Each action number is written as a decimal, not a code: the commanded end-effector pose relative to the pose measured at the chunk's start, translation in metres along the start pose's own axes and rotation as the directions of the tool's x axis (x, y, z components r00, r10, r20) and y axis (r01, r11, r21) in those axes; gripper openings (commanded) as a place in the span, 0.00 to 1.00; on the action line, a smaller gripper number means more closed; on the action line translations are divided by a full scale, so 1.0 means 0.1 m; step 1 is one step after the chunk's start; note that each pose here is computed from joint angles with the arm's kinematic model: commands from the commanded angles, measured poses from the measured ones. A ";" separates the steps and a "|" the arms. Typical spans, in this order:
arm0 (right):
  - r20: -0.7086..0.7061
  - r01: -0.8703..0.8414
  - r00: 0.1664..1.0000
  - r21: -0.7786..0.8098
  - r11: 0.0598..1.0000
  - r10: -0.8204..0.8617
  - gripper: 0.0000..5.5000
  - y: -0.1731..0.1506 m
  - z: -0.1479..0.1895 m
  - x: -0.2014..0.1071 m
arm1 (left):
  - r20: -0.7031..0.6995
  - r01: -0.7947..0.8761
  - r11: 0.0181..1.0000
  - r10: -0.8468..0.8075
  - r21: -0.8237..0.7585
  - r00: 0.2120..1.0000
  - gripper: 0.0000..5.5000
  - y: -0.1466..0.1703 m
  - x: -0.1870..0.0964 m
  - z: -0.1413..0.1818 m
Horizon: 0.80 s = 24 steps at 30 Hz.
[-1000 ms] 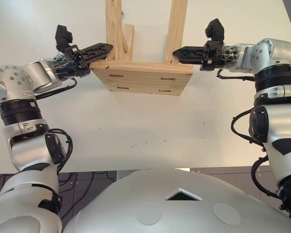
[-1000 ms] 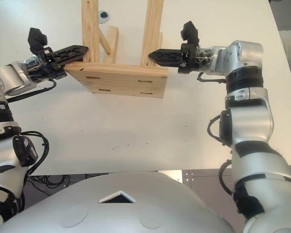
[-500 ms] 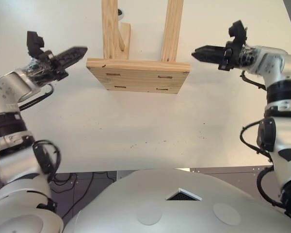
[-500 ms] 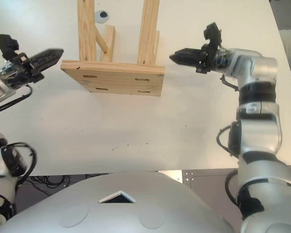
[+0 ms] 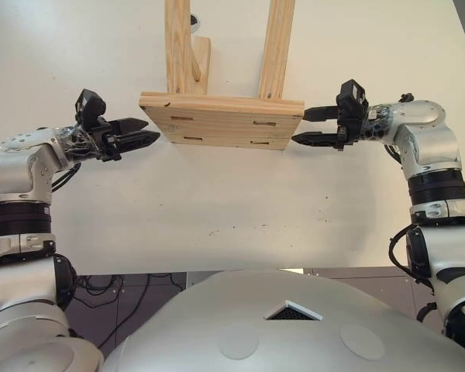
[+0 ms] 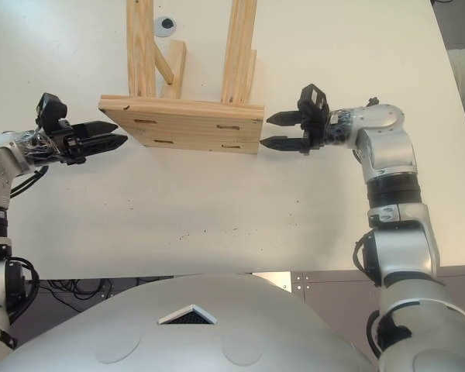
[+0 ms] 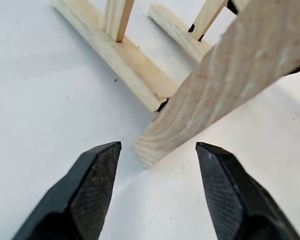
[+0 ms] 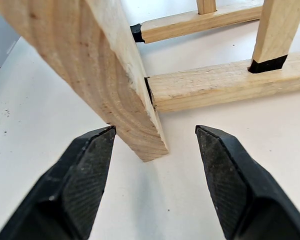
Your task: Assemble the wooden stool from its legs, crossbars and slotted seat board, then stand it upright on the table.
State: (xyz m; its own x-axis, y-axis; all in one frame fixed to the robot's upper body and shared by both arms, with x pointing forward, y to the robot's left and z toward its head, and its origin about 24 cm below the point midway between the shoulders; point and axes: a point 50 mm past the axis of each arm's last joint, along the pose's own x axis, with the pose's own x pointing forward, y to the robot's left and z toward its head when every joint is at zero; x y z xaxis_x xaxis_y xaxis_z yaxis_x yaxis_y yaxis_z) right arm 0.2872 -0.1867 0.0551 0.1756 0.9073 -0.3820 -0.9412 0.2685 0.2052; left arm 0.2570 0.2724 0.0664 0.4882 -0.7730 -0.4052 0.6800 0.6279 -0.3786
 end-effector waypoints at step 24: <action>0.061 -0.163 0.986 0.251 0.954 0.152 0.33 0.09 0.20 0.16 | 0.002 0.314 0.941 -0.316 -0.127 0.949 0.43 -0.30 0.14 0.13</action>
State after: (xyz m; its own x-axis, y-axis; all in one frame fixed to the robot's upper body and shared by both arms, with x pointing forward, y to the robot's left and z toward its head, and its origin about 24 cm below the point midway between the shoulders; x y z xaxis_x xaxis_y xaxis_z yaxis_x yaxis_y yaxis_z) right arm 0.2893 -0.1737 0.0678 0.1026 0.9321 -0.3473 -0.8939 0.2396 0.3789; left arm 0.2535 0.2538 0.0821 0.2889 -0.8923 -0.3468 0.7563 0.4348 -0.4888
